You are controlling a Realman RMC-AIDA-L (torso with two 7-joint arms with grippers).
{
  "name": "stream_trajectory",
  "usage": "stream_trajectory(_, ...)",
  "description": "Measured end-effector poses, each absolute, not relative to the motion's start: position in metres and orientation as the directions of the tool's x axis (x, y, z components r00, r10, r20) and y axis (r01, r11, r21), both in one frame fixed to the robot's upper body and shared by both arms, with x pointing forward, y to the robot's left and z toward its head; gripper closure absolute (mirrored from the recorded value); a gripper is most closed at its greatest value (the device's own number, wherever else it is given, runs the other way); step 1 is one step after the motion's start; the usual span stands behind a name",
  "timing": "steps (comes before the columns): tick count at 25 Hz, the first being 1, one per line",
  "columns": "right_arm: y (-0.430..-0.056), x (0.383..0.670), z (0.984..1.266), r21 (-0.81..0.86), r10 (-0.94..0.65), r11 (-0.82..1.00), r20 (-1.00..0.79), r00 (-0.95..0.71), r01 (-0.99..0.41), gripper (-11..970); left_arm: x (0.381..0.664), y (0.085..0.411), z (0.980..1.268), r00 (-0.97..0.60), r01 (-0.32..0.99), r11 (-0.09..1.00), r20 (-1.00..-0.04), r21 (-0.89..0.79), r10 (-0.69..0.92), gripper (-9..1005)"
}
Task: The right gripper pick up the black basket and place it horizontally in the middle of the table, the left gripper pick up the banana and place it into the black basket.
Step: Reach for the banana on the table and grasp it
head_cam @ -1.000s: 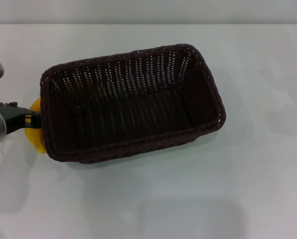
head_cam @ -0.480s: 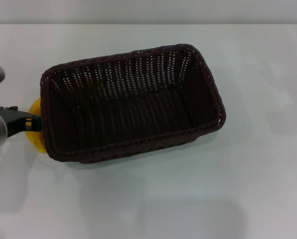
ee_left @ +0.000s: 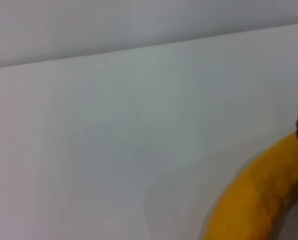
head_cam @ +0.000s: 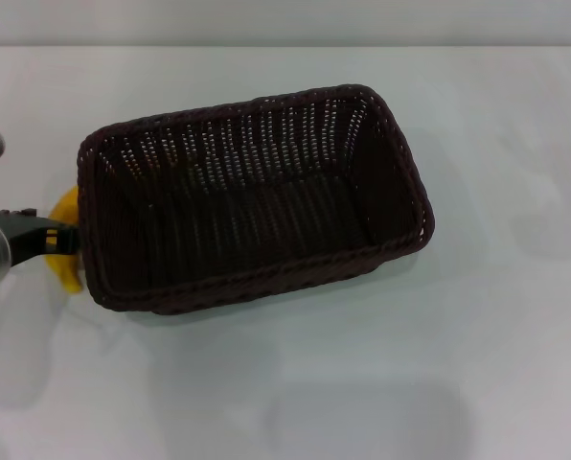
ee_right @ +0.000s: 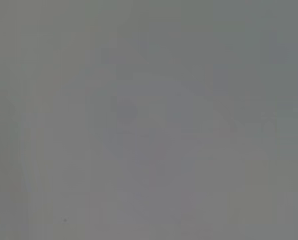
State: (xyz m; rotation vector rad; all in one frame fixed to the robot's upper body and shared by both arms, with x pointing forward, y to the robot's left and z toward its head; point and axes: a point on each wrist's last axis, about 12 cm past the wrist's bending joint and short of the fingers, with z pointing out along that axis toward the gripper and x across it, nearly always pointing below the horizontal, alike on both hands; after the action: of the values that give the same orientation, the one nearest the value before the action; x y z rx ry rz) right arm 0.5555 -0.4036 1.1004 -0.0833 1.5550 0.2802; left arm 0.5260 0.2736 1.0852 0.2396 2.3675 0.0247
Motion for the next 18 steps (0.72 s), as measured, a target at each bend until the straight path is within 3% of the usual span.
stream_trajectory(9, -0.4017, 0.5569, 1.1017, 0.120, 0.123, 0.964, -0.992, -0.005, -0.237, 104, 0.5299, 0.2778, 1.0857, -0.713, 0.134, 0.989, -0.686, 0.066, 0.143, 309)
stream_trajectory(15, -0.4013, 0.5565, 1.1016, 0.128, 0.131, 0.963, -0.991, -0.006, -0.237, 104, 0.5340, 0.2789, 1.0878, -0.716, 0.114, 0.992, -0.688, 0.050, 0.116, 497)
stream_trajectory(18, -0.4013, 0.5565, 1.1017, 0.129, 0.132, 0.963, -0.991, -0.006, -0.237, 104, 0.5350, 0.2807, 1.0889, -0.715, 0.101, 0.994, -0.692, 0.043, 0.102, 537)
